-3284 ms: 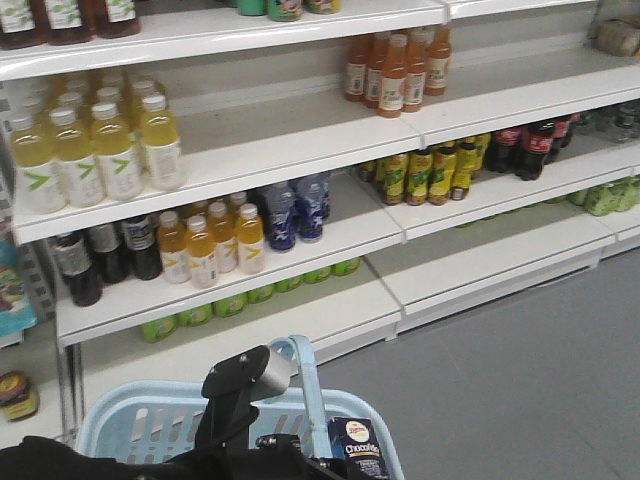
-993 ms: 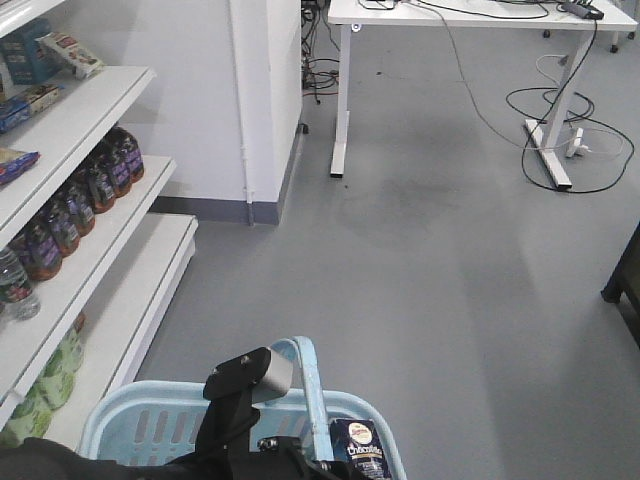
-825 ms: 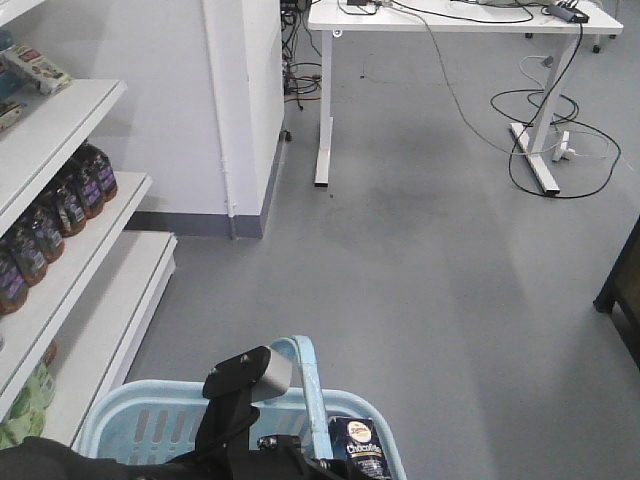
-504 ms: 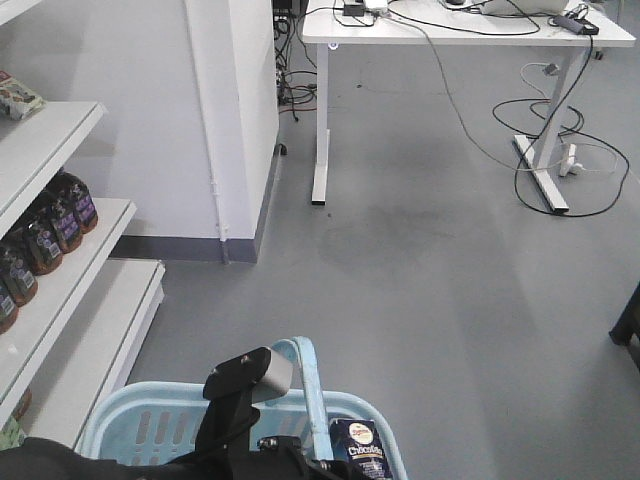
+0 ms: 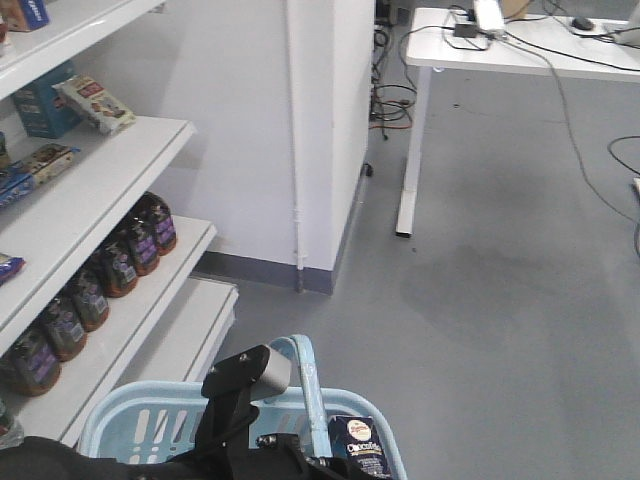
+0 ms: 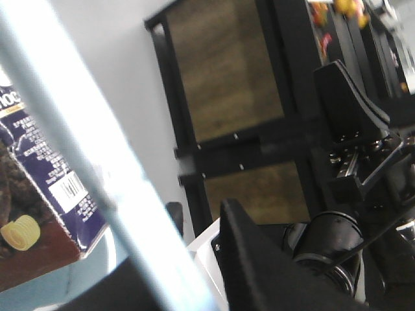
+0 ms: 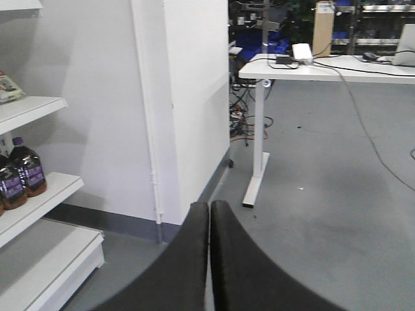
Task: Left arm holds basket, right arm returns cookies
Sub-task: 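Turn the base along the shelves toward the snack shelf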
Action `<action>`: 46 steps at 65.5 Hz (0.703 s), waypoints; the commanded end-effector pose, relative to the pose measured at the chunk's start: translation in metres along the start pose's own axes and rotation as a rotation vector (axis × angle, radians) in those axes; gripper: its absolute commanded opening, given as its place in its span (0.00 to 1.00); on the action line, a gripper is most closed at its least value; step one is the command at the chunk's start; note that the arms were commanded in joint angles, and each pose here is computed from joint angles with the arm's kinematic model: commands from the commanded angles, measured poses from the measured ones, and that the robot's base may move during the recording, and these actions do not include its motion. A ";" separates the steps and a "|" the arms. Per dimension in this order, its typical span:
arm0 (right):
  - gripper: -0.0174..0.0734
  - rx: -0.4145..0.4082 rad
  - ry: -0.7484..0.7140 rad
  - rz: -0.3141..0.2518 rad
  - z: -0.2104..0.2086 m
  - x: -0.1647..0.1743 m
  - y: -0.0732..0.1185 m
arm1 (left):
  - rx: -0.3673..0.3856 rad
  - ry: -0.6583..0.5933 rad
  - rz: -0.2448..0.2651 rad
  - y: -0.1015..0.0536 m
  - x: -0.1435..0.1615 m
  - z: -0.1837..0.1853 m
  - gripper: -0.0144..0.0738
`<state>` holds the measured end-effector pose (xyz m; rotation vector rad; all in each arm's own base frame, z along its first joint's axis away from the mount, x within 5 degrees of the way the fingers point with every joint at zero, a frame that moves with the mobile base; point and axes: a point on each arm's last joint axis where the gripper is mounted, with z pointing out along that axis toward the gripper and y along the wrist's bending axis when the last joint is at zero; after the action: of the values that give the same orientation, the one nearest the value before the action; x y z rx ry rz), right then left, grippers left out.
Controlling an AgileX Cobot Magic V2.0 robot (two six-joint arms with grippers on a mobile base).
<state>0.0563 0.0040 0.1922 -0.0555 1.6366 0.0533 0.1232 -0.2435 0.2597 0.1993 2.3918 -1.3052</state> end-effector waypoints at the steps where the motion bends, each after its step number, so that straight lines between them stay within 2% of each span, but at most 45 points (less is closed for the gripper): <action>1: 0.18 0.001 -0.083 -0.007 -0.001 -0.006 0.000 | 0.056 -0.033 0.011 -0.015 -0.007 -0.009 0.16; 46: 0.18 0.001 -0.083 -0.007 -0.001 -0.006 0.000 | 0.055 -0.035 0.011 -0.015 -0.007 -0.009 0.16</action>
<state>0.0563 0.0040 0.1922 -0.0555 1.6366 0.0533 0.1234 -0.2434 0.2597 0.1977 2.3910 -1.3034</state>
